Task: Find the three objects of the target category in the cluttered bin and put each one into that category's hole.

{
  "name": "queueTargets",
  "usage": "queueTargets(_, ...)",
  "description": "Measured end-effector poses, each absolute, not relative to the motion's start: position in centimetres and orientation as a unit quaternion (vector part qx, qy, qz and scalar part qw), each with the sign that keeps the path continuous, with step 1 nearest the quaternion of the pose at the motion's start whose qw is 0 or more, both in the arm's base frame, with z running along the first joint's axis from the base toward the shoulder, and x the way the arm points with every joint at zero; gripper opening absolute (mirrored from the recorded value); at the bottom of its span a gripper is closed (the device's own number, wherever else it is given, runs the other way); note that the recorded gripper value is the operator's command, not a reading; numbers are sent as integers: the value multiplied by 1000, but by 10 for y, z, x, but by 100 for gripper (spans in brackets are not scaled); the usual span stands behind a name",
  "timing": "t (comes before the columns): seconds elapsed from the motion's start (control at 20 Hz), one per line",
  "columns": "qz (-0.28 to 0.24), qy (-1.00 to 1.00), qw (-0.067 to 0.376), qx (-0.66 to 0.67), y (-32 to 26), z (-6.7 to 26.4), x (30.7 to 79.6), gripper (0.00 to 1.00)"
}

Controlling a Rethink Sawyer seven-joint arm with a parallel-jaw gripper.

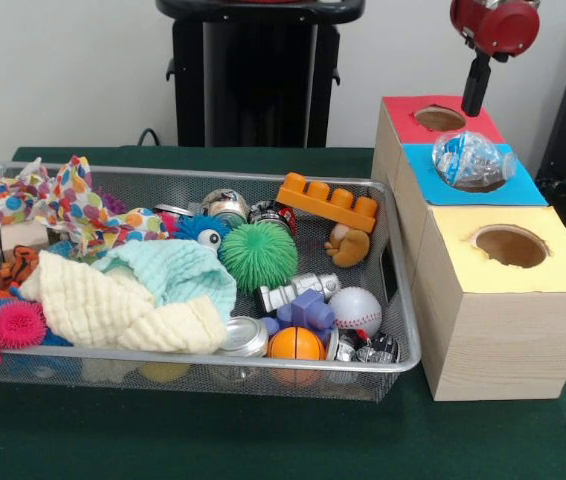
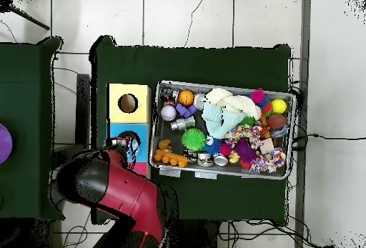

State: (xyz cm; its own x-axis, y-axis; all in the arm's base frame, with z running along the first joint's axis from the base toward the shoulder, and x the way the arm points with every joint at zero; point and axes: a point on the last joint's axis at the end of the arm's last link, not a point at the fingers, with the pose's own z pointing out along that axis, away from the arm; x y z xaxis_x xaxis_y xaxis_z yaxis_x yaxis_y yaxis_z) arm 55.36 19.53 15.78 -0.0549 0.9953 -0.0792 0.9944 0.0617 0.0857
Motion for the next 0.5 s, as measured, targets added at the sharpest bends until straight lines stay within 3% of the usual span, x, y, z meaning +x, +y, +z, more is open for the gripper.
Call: queueTargets(0.5,9,727,73,683,198,148,553,0)
